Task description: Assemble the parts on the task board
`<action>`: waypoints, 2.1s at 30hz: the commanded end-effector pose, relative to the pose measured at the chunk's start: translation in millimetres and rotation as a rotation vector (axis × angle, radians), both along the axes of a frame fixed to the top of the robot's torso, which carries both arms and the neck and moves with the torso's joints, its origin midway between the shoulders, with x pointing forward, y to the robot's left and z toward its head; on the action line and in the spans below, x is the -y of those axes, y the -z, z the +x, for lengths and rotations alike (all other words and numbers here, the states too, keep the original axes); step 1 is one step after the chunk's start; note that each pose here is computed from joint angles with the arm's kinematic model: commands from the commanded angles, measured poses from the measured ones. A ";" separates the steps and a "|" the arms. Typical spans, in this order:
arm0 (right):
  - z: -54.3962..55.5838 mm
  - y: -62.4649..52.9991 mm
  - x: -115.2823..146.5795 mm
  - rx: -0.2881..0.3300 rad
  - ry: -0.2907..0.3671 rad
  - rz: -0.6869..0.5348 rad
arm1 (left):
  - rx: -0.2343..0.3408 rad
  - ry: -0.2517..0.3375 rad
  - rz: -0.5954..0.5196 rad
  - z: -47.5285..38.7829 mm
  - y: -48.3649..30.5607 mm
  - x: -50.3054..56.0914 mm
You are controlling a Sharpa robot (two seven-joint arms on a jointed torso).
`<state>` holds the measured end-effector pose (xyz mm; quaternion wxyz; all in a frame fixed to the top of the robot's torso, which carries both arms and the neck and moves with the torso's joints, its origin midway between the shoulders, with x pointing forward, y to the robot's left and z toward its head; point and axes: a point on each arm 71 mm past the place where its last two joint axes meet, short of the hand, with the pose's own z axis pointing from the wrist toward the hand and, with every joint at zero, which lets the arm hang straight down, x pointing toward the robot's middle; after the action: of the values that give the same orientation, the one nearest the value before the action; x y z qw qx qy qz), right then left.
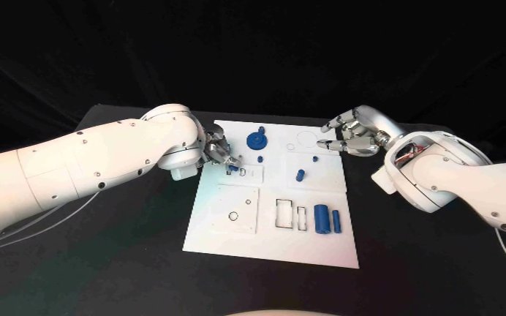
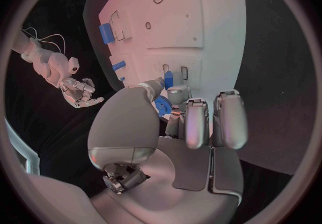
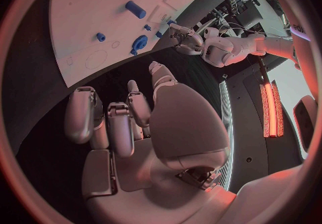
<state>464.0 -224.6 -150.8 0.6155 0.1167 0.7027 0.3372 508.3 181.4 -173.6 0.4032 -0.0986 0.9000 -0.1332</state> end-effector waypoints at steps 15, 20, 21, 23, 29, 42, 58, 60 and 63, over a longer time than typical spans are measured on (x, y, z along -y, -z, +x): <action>-0.6 1.0 -1.5 -0.008 -0.013 -0.006 | -0.014 0.025 -0.003 3.3 5.2 12.2; -0.5 1.0 -1.9 -0.008 -0.014 -0.006 | -0.013 0.035 0.006 3.8 8.4 16.2; -0.5 1.0 -2.0 -0.008 -0.014 -0.006 | -0.013 0.036 0.008 3.8 8.9 16.7; -0.5 1.1 -2.0 -0.008 -0.014 -0.006 | -0.012 0.039 0.011 3.9 10.0 17.7; -0.5 1.1 -1.9 -0.009 -0.014 -0.006 | -0.010 0.043 0.018 3.9 11.3 18.8; -0.3 1.3 -1.6 -0.010 -0.013 -0.006 | -0.020 0.062 0.042 2.8 12.4 18.6; -0.2 1.7 -2.4 -0.011 -0.015 -0.005 | -0.027 0.073 0.041 1.7 12.7 21.0; -0.2 1.7 -2.5 -0.011 -0.015 -0.005 | -0.028 0.074 0.041 1.8 12.8 21.3; -0.3 1.7 -2.5 -0.011 -0.015 -0.005 | -0.033 0.078 0.044 1.8 13.1 22.1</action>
<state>464.2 -223.2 -151.6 0.6131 0.1163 0.7045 0.3382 511.9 162.4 -185.2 0.3947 -0.0690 0.9075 -0.1261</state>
